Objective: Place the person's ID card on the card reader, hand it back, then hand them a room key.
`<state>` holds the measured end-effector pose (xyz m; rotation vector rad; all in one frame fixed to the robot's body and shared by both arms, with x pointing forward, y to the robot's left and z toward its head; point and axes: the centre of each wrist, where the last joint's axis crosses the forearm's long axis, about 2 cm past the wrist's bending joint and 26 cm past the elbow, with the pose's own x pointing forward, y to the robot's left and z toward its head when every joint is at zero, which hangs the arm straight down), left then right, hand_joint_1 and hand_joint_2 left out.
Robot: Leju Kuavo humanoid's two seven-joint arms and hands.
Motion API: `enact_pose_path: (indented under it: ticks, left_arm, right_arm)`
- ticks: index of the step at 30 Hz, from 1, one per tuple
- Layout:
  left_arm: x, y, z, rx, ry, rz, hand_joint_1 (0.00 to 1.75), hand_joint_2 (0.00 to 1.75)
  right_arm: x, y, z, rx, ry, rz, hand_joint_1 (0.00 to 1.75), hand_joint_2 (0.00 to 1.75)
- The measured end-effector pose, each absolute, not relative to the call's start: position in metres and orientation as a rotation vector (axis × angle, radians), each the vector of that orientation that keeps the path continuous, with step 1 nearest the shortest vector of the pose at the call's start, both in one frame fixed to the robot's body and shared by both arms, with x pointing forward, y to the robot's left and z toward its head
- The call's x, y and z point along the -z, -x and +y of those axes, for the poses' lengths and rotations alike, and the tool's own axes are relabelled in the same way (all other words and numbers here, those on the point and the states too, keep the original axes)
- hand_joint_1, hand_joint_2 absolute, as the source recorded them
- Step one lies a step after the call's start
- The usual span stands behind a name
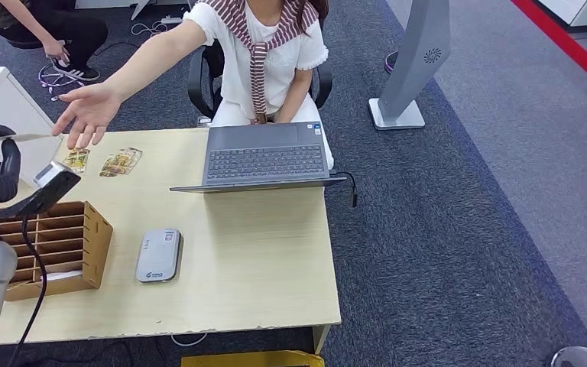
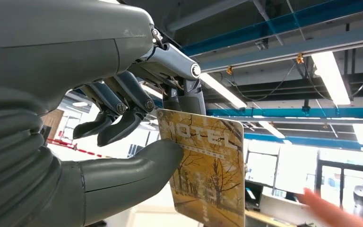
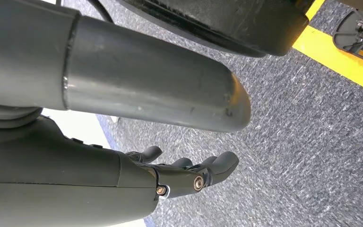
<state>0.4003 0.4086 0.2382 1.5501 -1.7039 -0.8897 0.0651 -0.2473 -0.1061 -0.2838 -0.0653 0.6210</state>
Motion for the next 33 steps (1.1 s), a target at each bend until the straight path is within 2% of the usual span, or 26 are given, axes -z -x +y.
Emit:
enact_pose_path:
  ticks: [5,12,16,33]
  left_arm:
    - [-0.247,-0.434,0.405,0.886,-1.564,-1.641,1.75,1.75]
    - [-0.241,-0.447,0.398,0.911,-1.534,-1.584,1.75,1.75]
    - [-0.233,-0.447,0.398,0.921,-1.515,-1.556,0.0,1.75]
    - [-0.195,-0.427,0.399,0.869,-1.442,-1.602,0.0,1.75]
  right_arm:
    - [0.106,-0.065,-0.247,-0.624,0.279,-0.055,0.0,0.0]
    - [0.106,-0.064,-0.247,-0.623,0.272,-0.054,0.0,0.0]
    - [0.106,-0.064,-0.247,-0.623,0.271,-0.052,0.0,0.0]
    - [0.107,-0.062,-0.247,-0.62,0.268,-0.039,0.0,0.0]
